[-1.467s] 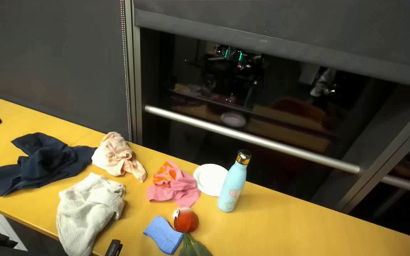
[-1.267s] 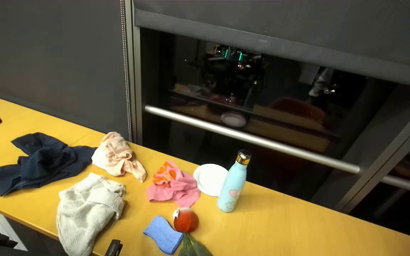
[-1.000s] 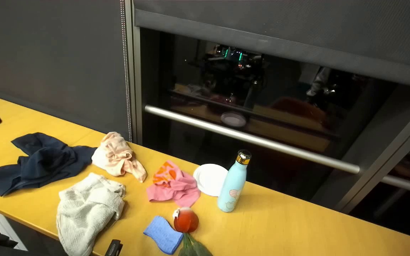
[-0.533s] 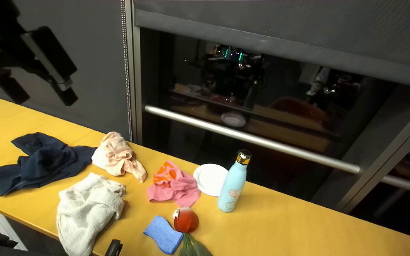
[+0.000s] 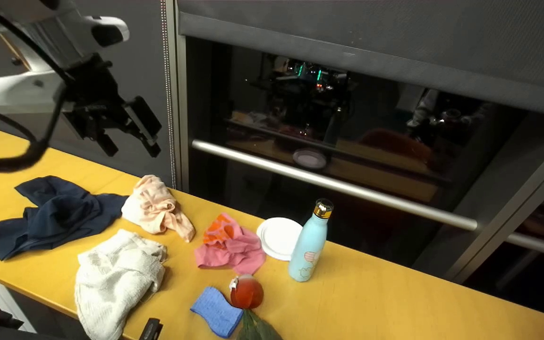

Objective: Pile the towel and t-shirts together.

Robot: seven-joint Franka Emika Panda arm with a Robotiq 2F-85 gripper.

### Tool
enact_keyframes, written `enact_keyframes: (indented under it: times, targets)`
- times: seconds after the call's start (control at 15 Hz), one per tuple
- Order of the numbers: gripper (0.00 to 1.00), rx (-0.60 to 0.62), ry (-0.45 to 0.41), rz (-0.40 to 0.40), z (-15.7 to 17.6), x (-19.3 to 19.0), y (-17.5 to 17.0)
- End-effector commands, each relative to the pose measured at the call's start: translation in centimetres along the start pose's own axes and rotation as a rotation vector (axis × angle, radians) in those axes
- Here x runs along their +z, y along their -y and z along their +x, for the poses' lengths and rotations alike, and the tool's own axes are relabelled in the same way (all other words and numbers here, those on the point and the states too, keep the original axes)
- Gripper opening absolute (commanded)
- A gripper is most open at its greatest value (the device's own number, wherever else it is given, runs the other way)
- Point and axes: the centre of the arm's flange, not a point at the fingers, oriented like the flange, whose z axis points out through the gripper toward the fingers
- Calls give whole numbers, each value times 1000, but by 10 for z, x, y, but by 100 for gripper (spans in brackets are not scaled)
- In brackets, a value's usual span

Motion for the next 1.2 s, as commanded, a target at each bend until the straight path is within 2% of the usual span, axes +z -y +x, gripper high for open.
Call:
enact_keyframes:
  times: [0.0,0.27,0.4,0.8,1.0,1.13]
  targets:
    - [100,22,14,16,43,79,27]
    - [100,28,55,18,49,155,62]
    - [100,18,56,6,56,178,80]
    - [100,60,-1,-47,99,197,108]
    - [100,57,-15,-45,115,216,123]
    - [100,57,-14,-10,115,213,125]
